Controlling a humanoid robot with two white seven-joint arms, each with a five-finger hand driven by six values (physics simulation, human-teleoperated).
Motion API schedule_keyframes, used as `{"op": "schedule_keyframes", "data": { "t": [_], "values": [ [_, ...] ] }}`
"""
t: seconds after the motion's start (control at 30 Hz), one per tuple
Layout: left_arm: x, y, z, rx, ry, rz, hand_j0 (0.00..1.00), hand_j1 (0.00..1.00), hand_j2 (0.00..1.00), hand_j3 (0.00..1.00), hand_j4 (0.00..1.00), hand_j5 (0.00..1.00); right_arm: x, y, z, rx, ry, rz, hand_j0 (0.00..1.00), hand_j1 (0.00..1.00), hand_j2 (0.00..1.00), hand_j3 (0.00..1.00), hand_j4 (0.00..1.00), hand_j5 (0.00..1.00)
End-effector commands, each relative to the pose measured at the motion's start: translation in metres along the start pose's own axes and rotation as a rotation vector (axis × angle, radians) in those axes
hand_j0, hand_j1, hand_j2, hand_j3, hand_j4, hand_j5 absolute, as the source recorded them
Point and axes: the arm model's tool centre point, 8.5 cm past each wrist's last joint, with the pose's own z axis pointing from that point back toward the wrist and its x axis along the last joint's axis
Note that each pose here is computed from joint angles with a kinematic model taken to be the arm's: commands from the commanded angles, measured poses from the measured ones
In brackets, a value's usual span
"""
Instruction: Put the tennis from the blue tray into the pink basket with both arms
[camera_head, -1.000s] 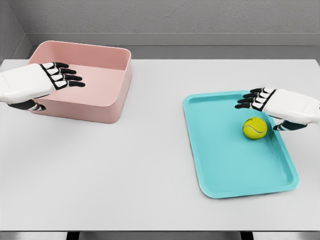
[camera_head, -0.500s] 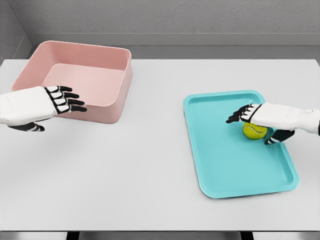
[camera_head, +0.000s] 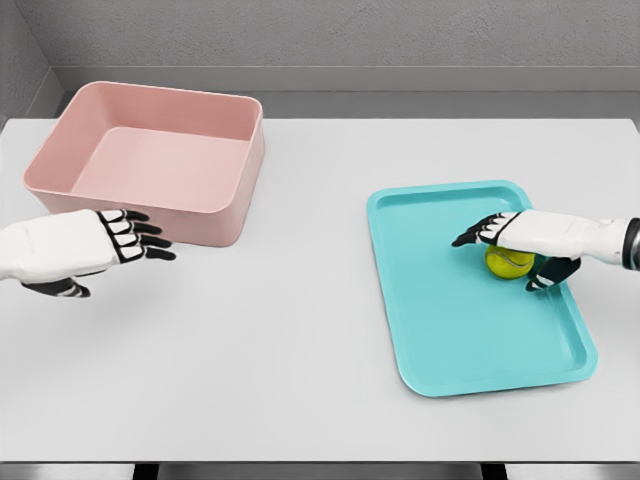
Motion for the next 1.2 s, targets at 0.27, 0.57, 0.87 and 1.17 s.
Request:
{"op": "schedule_keyframes", "data": {
  "t": [0.27,0.57,0.87,1.17],
  "values": [
    [-0.007,-0.011,0.01,0.015,0.01,0.133,1.0,1.0,1.0,1.0,1.0,1.0,-0.004,0.002,0.001,0.009,0.017,-0.002,0.87,0.87,0.87,0.87,0.87,0.87],
    [-0.011,-0.013,0.015,0.003,0.028,0.137,1.0,1.0,1.0,1.0,1.0,1.0,-0.005,0.003,0.002,0.014,0.023,0.005,0.79,0.79,0.79,0.79,0.79,0.79],
    [-0.013,-0.017,0.016,-0.002,0.035,0.147,1.0,1.0,1.0,1.0,1.0,1.0,-0.003,0.001,-0.002,0.015,0.019,0.018,0.64,0.64,0.64,0.64,0.64,0.64],
    [-0.013,-0.017,0.014,0.002,0.031,0.149,1.0,1.0,1.0,1.0,1.0,1.0,-0.002,-0.007,-0.002,-0.004,0.014,0.027,0.56,0.56,0.56,0.56,0.56,0.56]
  ]
}}
